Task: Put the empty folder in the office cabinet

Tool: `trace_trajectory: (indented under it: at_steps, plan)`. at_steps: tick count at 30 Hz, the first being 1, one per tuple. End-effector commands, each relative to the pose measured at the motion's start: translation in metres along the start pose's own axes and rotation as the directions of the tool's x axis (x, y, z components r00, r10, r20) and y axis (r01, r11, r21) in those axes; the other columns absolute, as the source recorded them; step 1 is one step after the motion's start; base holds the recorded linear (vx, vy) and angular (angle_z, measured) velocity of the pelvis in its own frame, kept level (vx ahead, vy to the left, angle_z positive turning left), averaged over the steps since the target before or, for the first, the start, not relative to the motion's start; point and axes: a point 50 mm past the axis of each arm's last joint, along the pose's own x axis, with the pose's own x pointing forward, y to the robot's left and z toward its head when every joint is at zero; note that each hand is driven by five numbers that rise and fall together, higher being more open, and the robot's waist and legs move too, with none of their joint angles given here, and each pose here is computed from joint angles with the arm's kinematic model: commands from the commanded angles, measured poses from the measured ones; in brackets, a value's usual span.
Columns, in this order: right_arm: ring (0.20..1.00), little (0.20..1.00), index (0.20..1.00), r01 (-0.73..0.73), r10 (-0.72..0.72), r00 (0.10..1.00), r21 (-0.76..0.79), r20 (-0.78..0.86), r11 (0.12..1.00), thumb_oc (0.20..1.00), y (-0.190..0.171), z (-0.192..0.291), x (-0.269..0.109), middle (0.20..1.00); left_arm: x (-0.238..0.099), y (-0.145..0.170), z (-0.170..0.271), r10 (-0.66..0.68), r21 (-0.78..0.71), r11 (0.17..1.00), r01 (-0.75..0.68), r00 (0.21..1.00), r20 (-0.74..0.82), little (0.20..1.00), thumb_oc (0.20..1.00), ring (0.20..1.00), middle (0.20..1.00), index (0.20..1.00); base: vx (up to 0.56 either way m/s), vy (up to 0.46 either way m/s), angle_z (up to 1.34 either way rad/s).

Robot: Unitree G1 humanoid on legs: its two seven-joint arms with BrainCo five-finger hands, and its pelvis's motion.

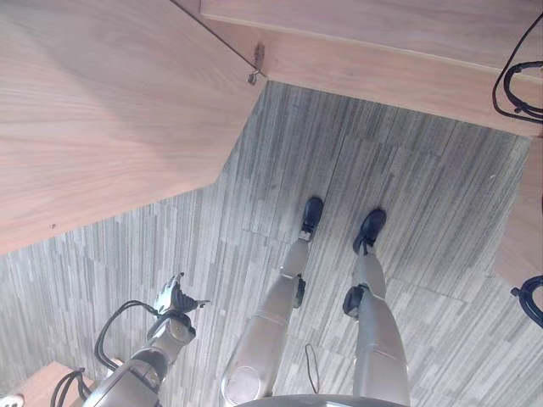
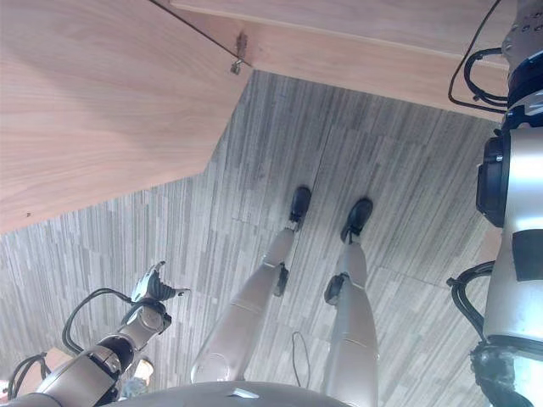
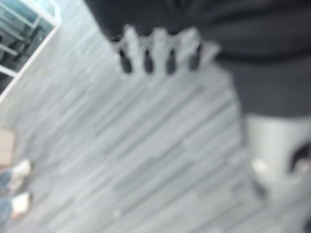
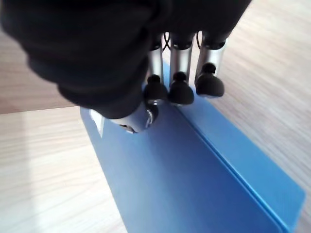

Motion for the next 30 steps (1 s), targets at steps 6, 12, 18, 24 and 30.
trace_trajectory:
  at_steps: [6, 12, 18, 24, 30]
  plan:
    - [0.200, 0.200, 0.200, 0.172, -0.167, 0.982, -0.053, 0.085, 0.984, 0.200, -0.019, -0.011, -0.002, 0.200, 0.001, 0.016, -0.018, 0.095, -0.010, 0.995, -0.097, 0.989, -0.110, 1.000, 1.000, 1.000, 1.000, 1.000, -0.04, 0.013, 0.00]
    - [0.200, 0.200, 0.200, 0.292, -0.292, 0.956, -0.157, 0.023, 0.943, 0.200, -0.053, -0.049, -0.005, 0.200, 0.000, 0.005, -0.013, 0.082, -0.012, 0.996, -0.084, 0.992, -0.099, 1.000, 1.000, 1.000, 1.000, 1.000, -0.02, 0.017, -0.01]
    - [0.200, 0.200, 0.200, 0.323, -0.379, 0.915, -0.315, -0.137, 0.893, 0.200, -0.123, -0.119, -0.023, 0.200, -0.010, -0.011, -0.032, 0.034, 0.018, 0.999, -0.032, 0.989, -0.147, 1.000, 1.000, 1.000, 1.000, 1.000, 0.00, 0.015, 0.00]
    - [0.200, 0.200, 0.200, 0.180, -0.487, 0.797, -0.629, -0.358, 0.756, 0.200, -0.270, -0.217, -0.124, 0.200, -0.029, -0.027, -0.071, -0.035, -0.084, 0.996, 0.009, 0.948, -0.315, 1.000, 1.000, 1.000, 1.000, 1.000, 0.07, 0.110, 0.00]
    - [0.200, 0.200, 0.200, -0.016, -0.646, 0.578, -0.798, -0.499, 0.603, 0.200, -0.386, -0.231, -0.262, 0.200, -0.046, -0.034, -0.104, -0.094, -0.201, 0.980, -0.007, 0.868, -0.488, 1.000, 1.000, 1.000, 1.000, 1.000, 0.10, 0.158, -0.18]
